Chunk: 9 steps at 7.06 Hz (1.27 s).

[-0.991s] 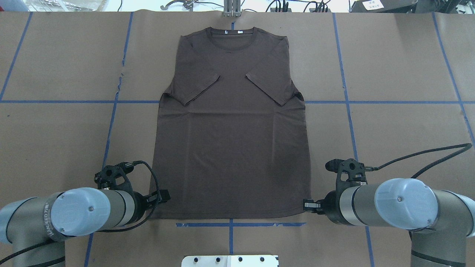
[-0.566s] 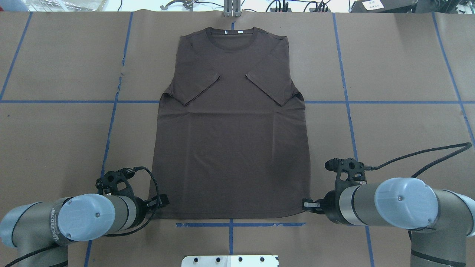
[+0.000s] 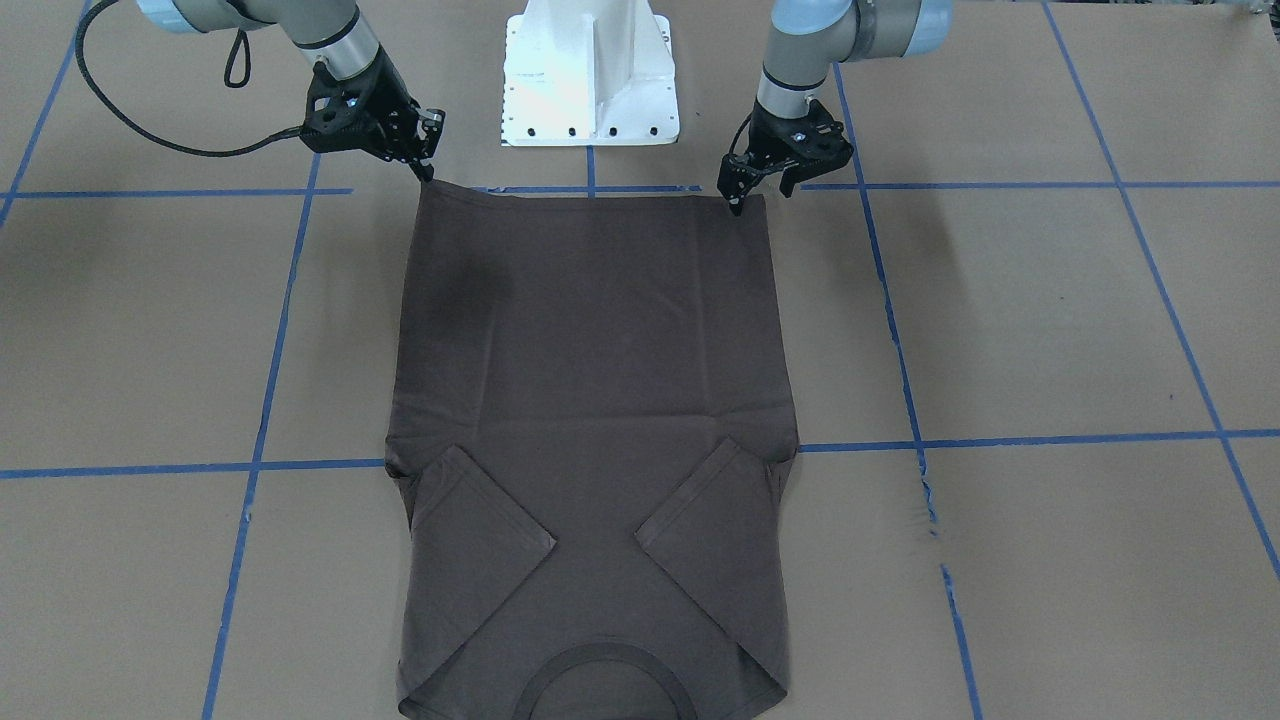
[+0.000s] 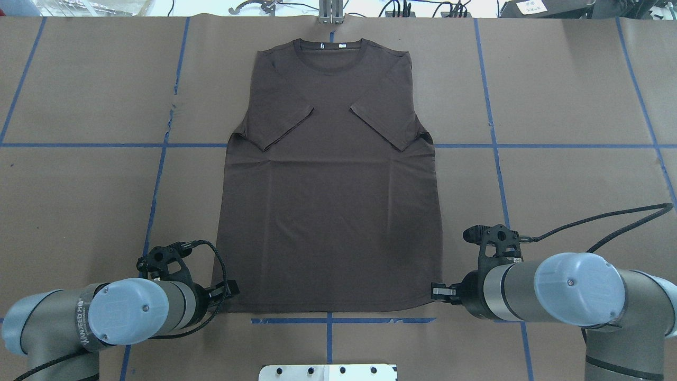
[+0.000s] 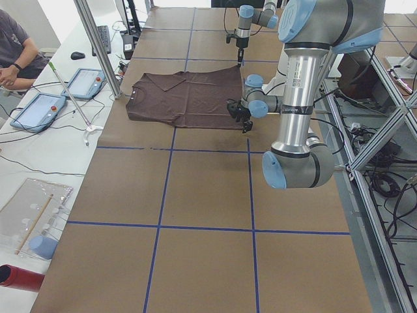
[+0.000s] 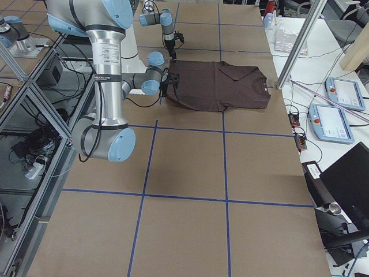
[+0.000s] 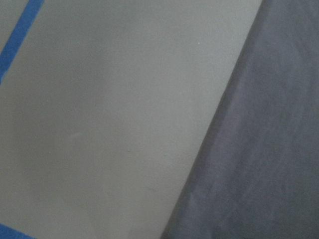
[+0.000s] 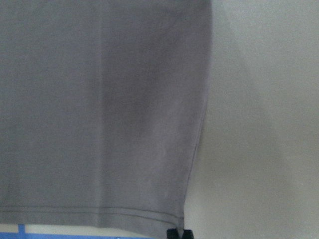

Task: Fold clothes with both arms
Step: 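Grasp both hem corners with the left and right grippers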

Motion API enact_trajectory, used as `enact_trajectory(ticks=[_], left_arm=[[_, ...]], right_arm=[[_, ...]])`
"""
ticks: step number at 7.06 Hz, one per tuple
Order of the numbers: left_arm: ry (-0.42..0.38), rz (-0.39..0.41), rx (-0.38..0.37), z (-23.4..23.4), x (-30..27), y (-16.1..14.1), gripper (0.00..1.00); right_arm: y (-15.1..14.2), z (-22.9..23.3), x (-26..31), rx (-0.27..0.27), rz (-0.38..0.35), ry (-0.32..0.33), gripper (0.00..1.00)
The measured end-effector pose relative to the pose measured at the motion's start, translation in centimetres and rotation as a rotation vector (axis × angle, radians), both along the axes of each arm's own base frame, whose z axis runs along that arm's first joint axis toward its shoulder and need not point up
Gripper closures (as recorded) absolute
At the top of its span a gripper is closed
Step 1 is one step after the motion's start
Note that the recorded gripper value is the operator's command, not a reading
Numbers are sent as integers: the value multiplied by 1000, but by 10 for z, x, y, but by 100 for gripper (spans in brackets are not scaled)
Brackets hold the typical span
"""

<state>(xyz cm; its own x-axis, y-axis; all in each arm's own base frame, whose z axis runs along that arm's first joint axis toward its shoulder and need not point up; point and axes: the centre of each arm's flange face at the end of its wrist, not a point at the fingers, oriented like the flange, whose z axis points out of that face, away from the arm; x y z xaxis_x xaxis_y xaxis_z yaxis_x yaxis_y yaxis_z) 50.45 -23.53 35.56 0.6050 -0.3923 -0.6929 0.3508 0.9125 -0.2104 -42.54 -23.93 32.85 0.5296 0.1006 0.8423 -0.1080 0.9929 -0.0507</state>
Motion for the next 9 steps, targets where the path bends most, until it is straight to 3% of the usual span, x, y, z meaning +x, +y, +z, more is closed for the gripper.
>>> enact_trajectory(ticks=[2, 3, 7, 9], left_arm=[[-4, 3, -1, 1, 6, 1, 54], [-3, 3, -1, 1, 6, 1, 68], [7, 5, 1, -4, 3, 1, 86], [9, 5, 2, -5, 3, 1, 100]], right_arm=[[-1, 0, 0, 0, 1, 0, 100], [-1, 0, 1, 0, 2, 0, 100], [-3, 1, 2, 0, 6, 2, 100], [-3, 2, 2, -1, 7, 4, 100]])
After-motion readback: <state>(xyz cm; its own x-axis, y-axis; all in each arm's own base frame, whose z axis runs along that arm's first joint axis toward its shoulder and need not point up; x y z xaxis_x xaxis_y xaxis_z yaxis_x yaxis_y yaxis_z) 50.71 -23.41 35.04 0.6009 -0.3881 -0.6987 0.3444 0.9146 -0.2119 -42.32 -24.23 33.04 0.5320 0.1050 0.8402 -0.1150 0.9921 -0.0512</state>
